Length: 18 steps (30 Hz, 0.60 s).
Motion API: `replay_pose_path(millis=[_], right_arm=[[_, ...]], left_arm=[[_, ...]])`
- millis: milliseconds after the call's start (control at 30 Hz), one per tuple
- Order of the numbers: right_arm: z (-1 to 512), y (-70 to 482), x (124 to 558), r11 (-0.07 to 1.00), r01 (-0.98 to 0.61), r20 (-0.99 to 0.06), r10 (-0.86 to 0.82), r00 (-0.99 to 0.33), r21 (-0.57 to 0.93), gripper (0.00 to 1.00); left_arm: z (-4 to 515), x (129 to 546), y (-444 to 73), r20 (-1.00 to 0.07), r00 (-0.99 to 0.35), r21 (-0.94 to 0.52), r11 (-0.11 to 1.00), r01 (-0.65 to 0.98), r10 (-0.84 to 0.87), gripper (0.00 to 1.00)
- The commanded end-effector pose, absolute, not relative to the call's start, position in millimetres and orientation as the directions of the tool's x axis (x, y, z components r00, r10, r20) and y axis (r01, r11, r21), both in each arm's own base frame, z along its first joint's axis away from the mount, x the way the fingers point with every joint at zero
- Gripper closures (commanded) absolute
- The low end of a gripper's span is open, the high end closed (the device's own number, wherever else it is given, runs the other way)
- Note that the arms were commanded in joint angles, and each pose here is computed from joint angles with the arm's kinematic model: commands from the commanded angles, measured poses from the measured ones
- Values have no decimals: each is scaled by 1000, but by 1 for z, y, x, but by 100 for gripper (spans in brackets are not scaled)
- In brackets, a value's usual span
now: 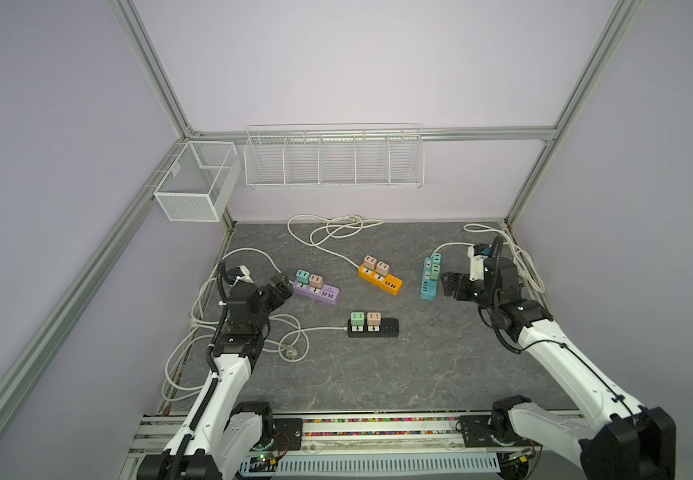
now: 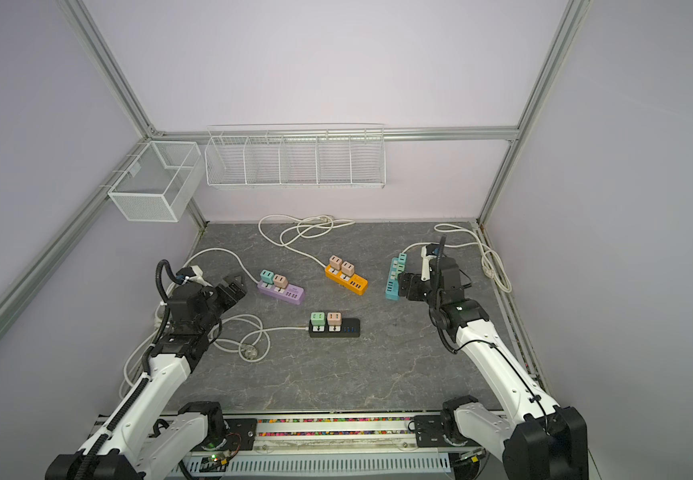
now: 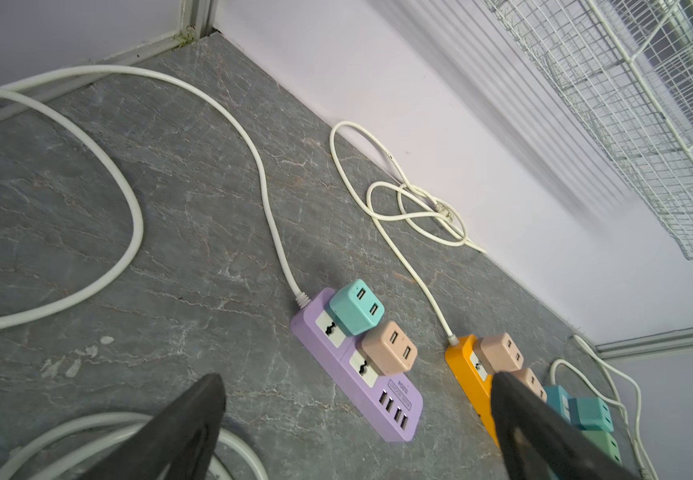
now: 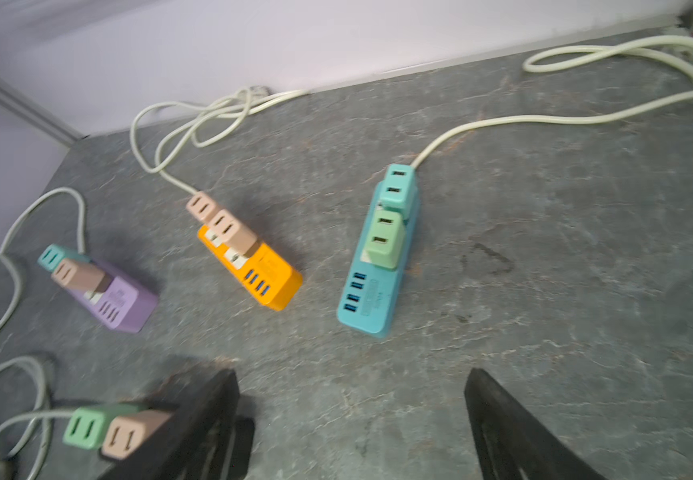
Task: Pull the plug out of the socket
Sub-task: 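Move both grippers toward the purple power strip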
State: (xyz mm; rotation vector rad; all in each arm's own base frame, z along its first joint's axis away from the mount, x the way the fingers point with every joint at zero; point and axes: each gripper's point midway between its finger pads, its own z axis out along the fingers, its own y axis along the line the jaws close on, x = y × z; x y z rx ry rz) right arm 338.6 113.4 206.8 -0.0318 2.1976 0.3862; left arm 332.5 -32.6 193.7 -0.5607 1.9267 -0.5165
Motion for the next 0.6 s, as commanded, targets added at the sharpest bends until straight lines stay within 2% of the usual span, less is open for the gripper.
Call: replay_pose_path(millis=[0,300,567], right_arm=[[203,145,331,934,-285,-760,-22,-650,216,12],[185,232,325,836,-518,-707,-256,-660,181,12],[158,312,323,698,-702,-651,-469,-597,142,11]], left_arm=[[196,322,-53,-683,-429,-600,789,-131,-591,1],[182,306,-84,-638,-525,-605,788,-111,-563,1],[178,306,-96,-584,-577,-630,767,-120,-571,1]])
